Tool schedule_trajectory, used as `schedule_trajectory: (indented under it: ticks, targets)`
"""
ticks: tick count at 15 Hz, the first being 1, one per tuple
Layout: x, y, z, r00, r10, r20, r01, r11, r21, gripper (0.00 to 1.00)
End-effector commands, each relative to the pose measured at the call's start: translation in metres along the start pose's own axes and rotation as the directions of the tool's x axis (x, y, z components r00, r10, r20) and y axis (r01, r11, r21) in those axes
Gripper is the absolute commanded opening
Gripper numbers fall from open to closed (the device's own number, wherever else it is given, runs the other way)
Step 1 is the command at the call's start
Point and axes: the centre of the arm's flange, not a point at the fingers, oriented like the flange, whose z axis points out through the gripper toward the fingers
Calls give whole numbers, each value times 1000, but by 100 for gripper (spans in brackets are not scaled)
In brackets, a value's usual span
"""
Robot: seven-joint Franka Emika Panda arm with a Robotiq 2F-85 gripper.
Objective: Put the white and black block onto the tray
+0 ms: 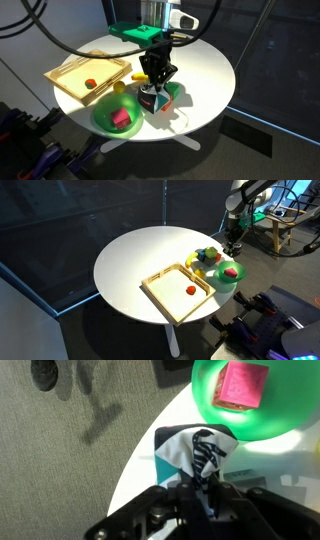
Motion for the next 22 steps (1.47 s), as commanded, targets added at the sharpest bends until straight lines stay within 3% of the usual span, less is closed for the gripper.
schedule_trajectory:
  ticks: [1, 10, 15, 20, 21, 22]
  targets:
    - [-2, -20, -30, 1000, -1, -24, 1, 1000, -4, 6]
    - [-11, -87, -68, 983, -139, -119, 139, 990, -7, 6]
    - [-15, -121, -68, 975, -193, -114, 193, 981, -9, 6]
    - [-8, -131, -60, 972, -214, -98, 214, 977, -7, 5]
    - [-8, -132, -59, 972, -215, -96, 215, 976, -6, 17]
    - [-8, -132, -58, 972, -215, -95, 216, 976, -6, 17]
